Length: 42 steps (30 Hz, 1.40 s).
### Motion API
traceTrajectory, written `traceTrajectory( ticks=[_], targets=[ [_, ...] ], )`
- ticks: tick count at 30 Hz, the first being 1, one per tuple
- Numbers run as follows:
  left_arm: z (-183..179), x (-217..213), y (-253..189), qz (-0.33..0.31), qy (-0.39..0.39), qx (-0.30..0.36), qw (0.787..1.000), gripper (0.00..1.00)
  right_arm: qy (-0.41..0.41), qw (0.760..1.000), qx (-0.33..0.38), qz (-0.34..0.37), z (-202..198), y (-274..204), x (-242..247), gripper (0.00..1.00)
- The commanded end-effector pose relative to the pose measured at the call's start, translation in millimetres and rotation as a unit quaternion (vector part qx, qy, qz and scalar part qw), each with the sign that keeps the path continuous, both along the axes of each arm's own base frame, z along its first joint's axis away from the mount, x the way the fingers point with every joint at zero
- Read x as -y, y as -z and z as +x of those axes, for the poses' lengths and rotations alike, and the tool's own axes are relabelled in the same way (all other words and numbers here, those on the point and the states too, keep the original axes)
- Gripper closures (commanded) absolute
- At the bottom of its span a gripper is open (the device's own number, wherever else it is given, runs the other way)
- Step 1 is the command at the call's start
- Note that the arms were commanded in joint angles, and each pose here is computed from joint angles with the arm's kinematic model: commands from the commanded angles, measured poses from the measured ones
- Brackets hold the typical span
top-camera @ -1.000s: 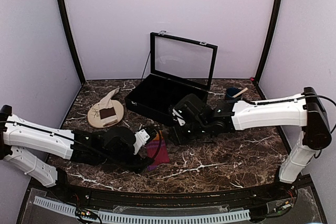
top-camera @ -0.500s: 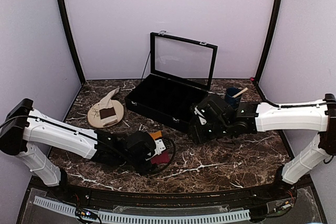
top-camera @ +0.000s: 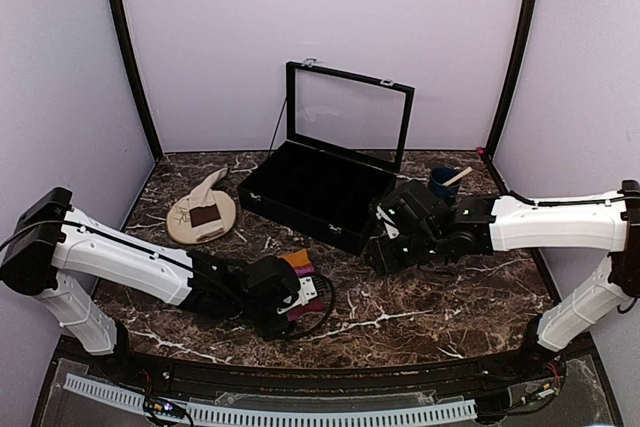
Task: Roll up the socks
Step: Pick up the sock from the center of the board.
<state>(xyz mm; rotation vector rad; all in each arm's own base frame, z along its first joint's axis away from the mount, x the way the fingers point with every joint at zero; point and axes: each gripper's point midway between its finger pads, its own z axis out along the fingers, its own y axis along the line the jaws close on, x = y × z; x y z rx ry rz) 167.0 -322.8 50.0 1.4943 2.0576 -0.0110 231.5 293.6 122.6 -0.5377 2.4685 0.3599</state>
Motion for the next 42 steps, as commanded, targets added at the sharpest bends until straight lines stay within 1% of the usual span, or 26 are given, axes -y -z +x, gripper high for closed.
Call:
traceTrajectory(
  ticks=[1,10,12,16,20,23,25,27,32,37,42],
  targets=[
    [-2,3,1,0.008,0.007,-0.003,1.0,0.21,0.004,1.0,0.009,0.005,5,-6,2,0.43],
    [6,1,14,0.021,-0.006,0.014,1.0,0.25,0.0,1.0,0.011,0.004,7,-7,3,0.43],
    [7,1,16,0.023,-0.006,0.015,1.0,0.28,0.0,1.0,0.011,0.002,8,-8,4,0.43],
    [9,2,20,0.029,-0.011,0.018,0.999,0.36,0.001,1.0,0.012,-0.001,9,-7,7,0.43],
    [9,1,25,0.038,-0.015,0.013,0.999,0.47,0.0,1.0,0.013,-0.002,10,-7,9,0.43],
    [7,2,28,0.043,-0.019,0.003,0.999,0.6,0.0,1.0,0.013,-0.002,10,-7,10,0.43],
    [7,3,29,0.043,-0.022,-0.002,0.999,0.74,0.001,1.0,0.013,-0.002,10,-6,11,0.43],
    [6,5,29,0.042,-0.024,-0.006,0.999,0.82,0.0,1.0,0.014,0.0,10,-6,11,0.43],
    [3,10,22,0.04,-0.025,-0.022,0.999,0.89,-0.005,1.0,0.014,-0.003,8,-4,13,0.43],
    [-9,22,12,0.021,-0.021,-0.069,0.997,0.99,-0.016,1.0,0.019,0.0,5,-2,15,0.42],
    [-21,33,2,-0.009,-0.033,-0.14,0.99,1.0,-0.034,0.999,0.019,0.008,0,5,15,0.42]
  ],
)
